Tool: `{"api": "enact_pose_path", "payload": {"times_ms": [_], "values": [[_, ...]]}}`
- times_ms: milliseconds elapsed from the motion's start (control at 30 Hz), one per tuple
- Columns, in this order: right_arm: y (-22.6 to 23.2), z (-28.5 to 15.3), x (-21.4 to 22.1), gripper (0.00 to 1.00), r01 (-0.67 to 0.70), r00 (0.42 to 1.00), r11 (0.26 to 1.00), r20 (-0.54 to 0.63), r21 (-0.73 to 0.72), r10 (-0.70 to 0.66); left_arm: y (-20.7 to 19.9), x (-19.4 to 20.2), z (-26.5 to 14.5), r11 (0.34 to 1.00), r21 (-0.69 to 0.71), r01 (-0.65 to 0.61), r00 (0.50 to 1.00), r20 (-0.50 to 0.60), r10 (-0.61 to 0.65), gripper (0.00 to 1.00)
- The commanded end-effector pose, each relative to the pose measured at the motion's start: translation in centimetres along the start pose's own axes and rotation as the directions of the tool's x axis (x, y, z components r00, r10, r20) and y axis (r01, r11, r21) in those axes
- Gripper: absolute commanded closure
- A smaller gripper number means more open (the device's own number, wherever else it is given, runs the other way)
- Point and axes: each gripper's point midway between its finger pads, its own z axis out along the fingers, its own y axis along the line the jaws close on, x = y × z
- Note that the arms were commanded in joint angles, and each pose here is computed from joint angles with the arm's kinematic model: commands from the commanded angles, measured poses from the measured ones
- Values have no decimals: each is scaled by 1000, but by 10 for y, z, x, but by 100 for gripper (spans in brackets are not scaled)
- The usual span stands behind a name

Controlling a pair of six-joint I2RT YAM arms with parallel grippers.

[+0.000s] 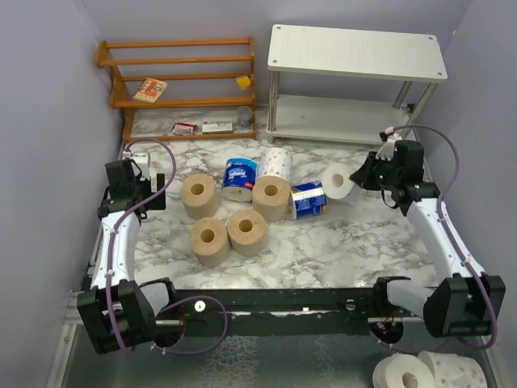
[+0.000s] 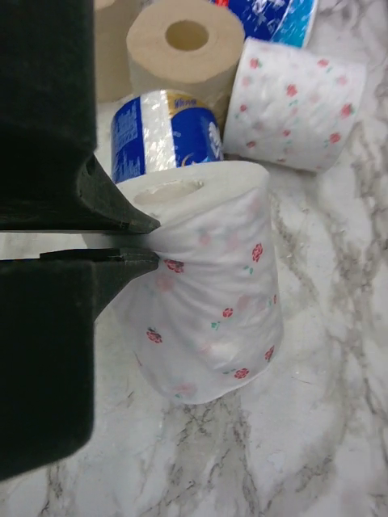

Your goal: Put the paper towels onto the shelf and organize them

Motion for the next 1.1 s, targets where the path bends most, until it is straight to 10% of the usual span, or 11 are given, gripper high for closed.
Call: {"api": "enact_pose_path", "payload": {"times_ms": [0,100,400,867,1067], "values": [[17,-32,-75,99,-71,915,996,395,-53,86,7,1,2,999,-35,8,1000,-11,-9,1],[41,-54,-81,99,38,858,986,511,-159,50,8,2,4,999,-36,10,1000,-20,-11,1],[72,-53,-73,99,-62,913,936,360,-345,193,12,6,7,998,-60,7,999,-43,-10,1],[26,-34,-181,99,-426,672,791,431,-440,602,12,9,12,999,-54,2,997,-74,-6,1],[20,-6,-208,99,-310,741,852,454,-421,494,13,9,10,998,-60,2,998,-65,-6,1]]}}
